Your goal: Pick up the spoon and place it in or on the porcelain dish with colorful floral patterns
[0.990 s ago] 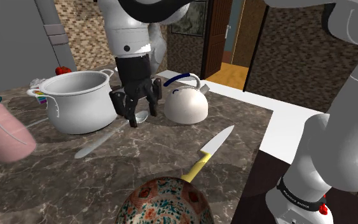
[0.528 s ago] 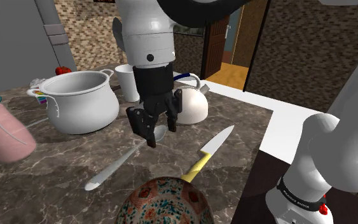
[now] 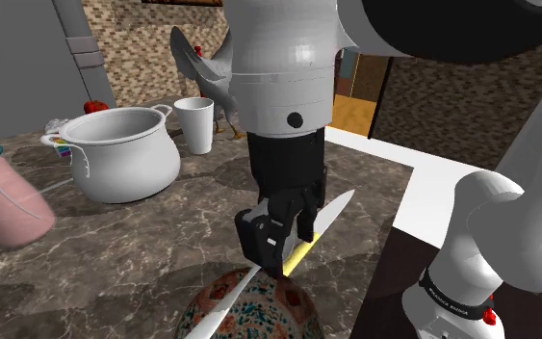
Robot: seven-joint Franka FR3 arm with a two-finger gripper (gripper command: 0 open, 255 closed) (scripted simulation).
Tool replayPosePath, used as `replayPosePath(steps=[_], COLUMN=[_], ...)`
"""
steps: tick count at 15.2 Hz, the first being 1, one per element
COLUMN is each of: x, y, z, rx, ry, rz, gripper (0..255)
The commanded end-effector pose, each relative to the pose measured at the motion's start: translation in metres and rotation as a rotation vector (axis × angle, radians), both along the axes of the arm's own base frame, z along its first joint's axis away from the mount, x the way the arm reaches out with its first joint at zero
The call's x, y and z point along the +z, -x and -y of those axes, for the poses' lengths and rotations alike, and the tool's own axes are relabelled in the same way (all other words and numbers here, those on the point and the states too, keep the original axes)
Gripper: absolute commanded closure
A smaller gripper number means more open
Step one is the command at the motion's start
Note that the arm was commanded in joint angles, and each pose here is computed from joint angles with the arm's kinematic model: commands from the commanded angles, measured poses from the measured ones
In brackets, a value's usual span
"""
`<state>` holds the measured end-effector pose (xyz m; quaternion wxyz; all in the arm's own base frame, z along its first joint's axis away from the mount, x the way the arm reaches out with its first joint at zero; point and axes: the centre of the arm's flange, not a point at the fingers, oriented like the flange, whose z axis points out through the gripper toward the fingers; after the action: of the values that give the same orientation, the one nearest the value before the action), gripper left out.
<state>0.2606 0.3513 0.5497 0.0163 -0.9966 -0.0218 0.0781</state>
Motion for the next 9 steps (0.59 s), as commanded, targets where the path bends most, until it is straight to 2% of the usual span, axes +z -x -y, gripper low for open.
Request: replayPosePath(steps=[1, 9], x=[-0.009, -0.051], y=[0.011, 0.011], z=[-0.003, -0.003], rx=[-0.002, -0.002], ry=[0.000, 0.000], rz=[0.000, 0.000], gripper=[255, 255])
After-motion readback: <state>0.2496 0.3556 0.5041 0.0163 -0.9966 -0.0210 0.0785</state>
